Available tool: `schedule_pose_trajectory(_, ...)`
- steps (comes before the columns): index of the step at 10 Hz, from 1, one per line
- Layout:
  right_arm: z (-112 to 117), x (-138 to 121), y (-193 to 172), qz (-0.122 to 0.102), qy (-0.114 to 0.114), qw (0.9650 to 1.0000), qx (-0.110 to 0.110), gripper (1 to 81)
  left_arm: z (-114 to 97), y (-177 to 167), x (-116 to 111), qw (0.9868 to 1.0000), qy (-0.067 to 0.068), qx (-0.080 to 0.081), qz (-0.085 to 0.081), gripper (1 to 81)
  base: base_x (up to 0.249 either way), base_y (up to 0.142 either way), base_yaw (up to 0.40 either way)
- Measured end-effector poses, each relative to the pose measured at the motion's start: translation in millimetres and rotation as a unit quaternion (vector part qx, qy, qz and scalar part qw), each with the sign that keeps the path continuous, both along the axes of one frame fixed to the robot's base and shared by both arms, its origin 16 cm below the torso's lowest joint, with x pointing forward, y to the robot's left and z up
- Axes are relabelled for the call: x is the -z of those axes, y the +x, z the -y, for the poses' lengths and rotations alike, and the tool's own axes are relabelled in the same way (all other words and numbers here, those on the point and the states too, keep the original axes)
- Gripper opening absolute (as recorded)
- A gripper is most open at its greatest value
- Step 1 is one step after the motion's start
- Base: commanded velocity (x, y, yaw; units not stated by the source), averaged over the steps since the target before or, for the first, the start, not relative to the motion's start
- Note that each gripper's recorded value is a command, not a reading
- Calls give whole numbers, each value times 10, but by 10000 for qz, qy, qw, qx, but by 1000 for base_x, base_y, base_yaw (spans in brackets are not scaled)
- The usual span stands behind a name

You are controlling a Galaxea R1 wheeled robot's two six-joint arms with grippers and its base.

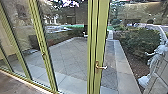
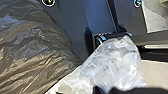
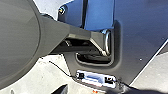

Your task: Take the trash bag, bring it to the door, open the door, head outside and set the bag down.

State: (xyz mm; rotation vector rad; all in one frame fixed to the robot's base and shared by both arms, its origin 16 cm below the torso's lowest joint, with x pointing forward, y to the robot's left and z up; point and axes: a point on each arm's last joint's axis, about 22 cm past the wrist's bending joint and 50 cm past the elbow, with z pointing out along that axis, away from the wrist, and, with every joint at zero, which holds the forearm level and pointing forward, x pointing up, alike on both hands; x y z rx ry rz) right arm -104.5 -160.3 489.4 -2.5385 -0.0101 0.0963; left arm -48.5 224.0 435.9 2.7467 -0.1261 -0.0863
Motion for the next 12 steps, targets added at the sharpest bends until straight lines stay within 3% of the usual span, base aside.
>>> schedule_pose_trajectory(2,111,-223,26,11,198,9998,22,811,139,5,-5,10000,-83,3,5,10,0,0,0)
schedule_pose_trajectory(4,354,-420,51,18,255,9997,32,811,206,5,1,9999,-105,4,3,10,0,0,0)
schedule_pose_trajectory(7,526,-834,196,102,508,9986,56,811,188,2,65,10000,48,3,0,10,0,0,0)
schedule_pose_trajectory(10,873,-1219,492,308,542,9980,54,811,198,7,145,9996,267,-3,1,10,0,0,0)
schedule_pose_trajectory(12,1117,-1487,688,452,508,9977,39,811,341,8,149,9997,226,0,1,10,0,0,0)
